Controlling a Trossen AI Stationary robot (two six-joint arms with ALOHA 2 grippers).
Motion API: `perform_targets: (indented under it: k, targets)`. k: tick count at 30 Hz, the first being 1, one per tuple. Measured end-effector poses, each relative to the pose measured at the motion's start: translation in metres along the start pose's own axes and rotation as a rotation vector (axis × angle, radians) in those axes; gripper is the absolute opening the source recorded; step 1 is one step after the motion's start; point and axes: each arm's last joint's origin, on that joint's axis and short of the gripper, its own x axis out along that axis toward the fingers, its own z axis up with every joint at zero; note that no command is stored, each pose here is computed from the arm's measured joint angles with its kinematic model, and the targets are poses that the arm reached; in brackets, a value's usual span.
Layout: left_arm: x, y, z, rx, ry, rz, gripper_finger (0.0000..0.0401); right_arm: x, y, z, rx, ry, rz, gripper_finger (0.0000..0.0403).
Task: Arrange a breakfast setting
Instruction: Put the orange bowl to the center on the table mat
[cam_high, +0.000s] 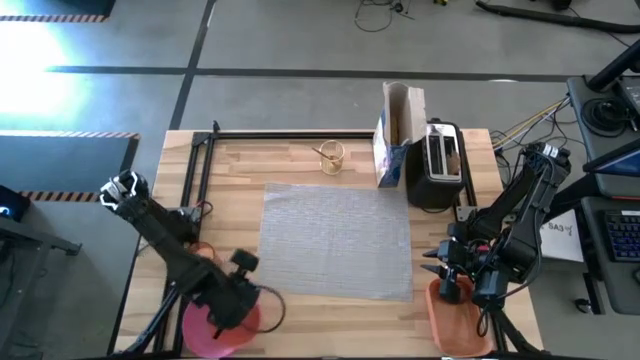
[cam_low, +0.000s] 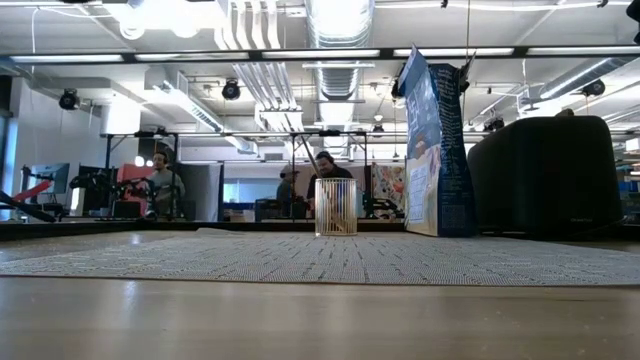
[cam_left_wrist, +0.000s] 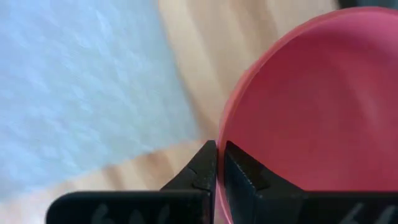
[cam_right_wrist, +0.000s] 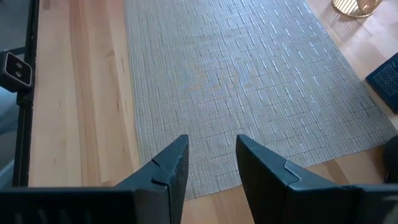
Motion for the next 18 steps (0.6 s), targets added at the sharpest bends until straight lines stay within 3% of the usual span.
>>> perform_targets:
  k: [9, 18]
  targets:
    - [0.011, 0.081, 0.029, 0.137, -0.107, 0.102, 0.0004, 0.000, 0.001, 0.000, 0.010, -0.003, 0.009, 0.0123]
    - [0.013, 0.150, 0.046, 0.117, -0.290, 0.168, 0.0004, 0.000, 0.006, 0.002, 0.050, -0.018, 0.052, 0.0123]
